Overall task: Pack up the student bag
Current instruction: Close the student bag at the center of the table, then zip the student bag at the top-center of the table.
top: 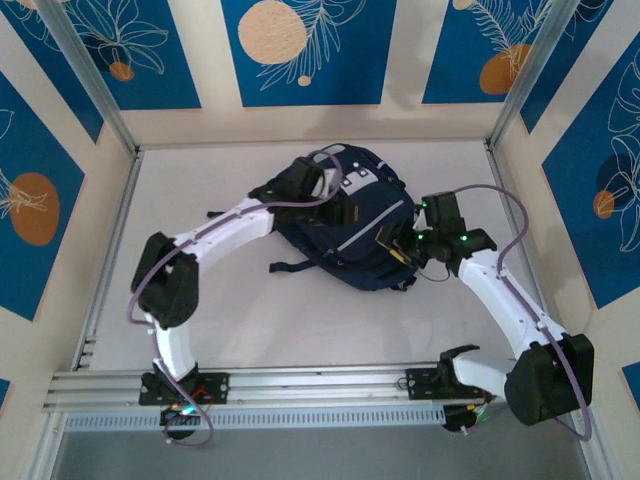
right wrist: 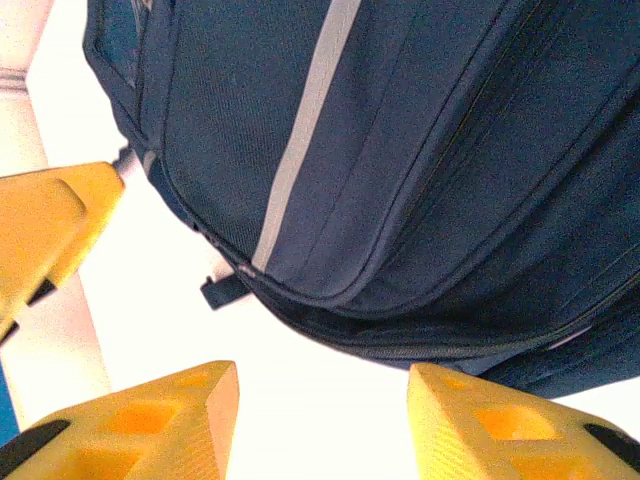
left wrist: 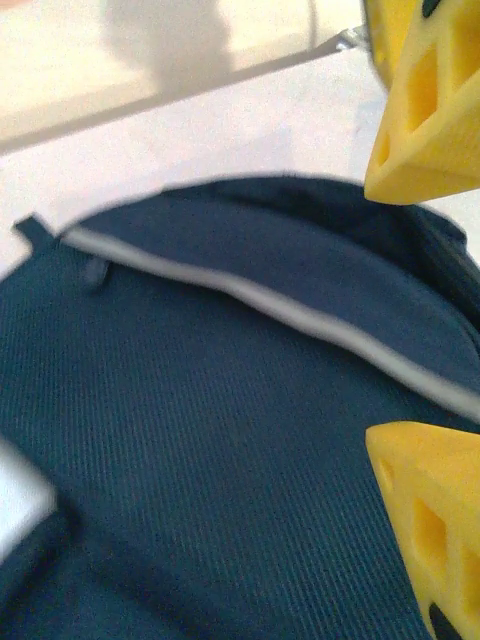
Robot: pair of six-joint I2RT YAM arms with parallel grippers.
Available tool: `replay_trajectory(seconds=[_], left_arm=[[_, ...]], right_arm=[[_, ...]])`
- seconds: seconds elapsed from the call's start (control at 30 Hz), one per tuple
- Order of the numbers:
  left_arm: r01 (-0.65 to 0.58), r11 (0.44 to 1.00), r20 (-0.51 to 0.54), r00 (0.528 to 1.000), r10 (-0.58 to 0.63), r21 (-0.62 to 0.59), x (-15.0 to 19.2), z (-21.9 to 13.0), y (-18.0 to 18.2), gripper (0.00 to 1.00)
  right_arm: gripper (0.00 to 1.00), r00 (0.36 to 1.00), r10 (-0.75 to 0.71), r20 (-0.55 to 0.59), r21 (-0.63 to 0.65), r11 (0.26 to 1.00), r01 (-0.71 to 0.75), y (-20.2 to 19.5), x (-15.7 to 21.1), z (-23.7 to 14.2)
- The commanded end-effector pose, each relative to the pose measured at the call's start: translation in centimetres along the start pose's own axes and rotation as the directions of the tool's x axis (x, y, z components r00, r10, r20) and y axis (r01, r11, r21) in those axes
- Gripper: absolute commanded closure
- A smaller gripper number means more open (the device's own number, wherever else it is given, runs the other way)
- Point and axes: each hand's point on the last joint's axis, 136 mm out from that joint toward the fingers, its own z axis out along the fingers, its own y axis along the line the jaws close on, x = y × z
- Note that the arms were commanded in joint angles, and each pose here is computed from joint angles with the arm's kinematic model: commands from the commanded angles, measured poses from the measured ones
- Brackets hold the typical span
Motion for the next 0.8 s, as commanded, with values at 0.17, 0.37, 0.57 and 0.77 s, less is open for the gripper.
replay_trajectory(seconds=[0.17,0.37,0.57,0.77], left_arm=[[0.181,0.982,0.097,0.980,-0.176,-0.053,0.5,-2.4,7.4,0.39],[0.182,0.982,0.089,0.978,-0.186,0.055,-0.1,-0.1,5.9,0.39],[0.166,0.984,0.038,0.985,-0.169,0.065,0.6,3.7,5.8,0.40],[0.185,0.980,0.005,0.983,-0.186,0.073,1.7,5.3,6.1,0.84]], right_arm=[[0.51,1.000,0.017,0.000,0.073,0.997,-0.017,0.9,2.3,3.1],[0.51,1.000,0.004,-0.012,0.113,0.994,-0.003,1.6,3.0,5.2],[0.52,0.999,0.036,-0.027,0.094,0.995,-0.033,3.2,4.3,7.8],[0.52,1.000,0.011,-0.024,0.122,0.992,-0.008,4.3,4.8,9.8]])
